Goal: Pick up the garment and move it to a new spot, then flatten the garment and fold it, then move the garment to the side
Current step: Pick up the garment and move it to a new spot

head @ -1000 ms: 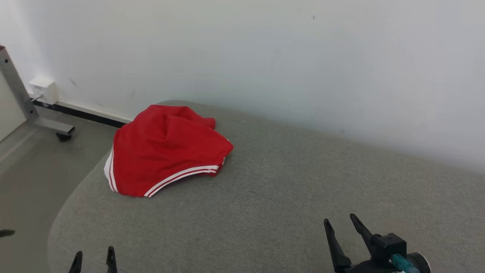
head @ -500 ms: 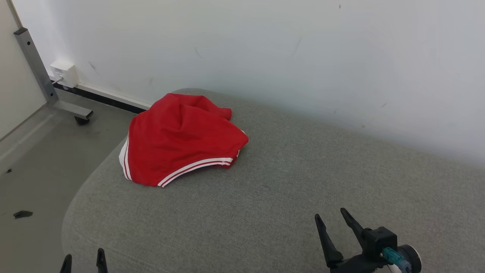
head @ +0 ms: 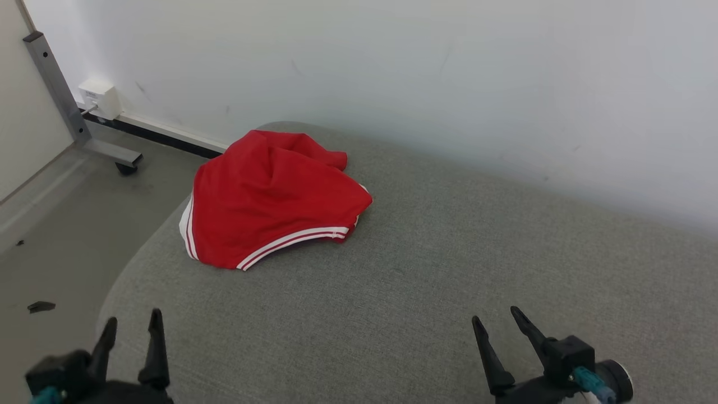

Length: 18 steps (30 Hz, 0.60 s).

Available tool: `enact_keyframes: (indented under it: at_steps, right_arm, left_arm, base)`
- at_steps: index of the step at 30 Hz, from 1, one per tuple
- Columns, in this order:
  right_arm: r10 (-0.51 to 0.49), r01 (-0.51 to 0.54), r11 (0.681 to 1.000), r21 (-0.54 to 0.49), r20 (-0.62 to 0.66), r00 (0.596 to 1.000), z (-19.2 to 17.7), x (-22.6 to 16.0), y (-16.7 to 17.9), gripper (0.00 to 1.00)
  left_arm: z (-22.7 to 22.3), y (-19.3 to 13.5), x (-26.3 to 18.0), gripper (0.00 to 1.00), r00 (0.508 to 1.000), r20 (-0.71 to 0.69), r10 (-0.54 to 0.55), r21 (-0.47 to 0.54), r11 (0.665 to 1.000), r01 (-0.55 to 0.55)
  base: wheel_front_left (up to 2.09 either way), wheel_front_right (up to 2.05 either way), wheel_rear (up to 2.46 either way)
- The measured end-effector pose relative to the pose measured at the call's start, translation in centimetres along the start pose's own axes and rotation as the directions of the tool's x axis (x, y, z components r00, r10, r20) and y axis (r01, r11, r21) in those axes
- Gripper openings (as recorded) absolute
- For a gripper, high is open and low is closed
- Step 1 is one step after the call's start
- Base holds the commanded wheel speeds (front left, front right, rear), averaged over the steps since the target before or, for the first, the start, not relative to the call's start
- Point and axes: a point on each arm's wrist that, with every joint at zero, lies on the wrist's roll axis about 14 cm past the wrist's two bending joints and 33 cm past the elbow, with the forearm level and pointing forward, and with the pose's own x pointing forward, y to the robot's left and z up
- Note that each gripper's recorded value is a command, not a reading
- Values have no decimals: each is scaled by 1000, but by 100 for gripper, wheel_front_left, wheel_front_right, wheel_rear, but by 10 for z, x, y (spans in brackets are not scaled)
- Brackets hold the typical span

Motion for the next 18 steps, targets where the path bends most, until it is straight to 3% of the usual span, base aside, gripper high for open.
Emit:
enact_keyframes:
  at_steps: [6,10,15,18]
  right_arm:
    - [46,-43,998,-43,56,997,26,23,-1,100]
    - [89,-85,995,-61,80,993,37,41,-2,100]
    - [92,-87,995,-46,116,989,42,59,-15,100]
    - [68,-67,998,-18,112,991,32,65,-30,100]
  left_arm:
    - [35,4,50,100,1000,21,15,-99,995,-12]
    - [55,-3,100,100,1000,-6,1,-255,967,-3]
    - [70,2,150,100,997,-76,-3,-306,952,-21]
    - [74,-14,182,100,994,-109,-27,-334,942,-11]
  base:
    - [0,0,0]
    - [0,0,0]
    - [0,0,0]
    - [0,0,0]
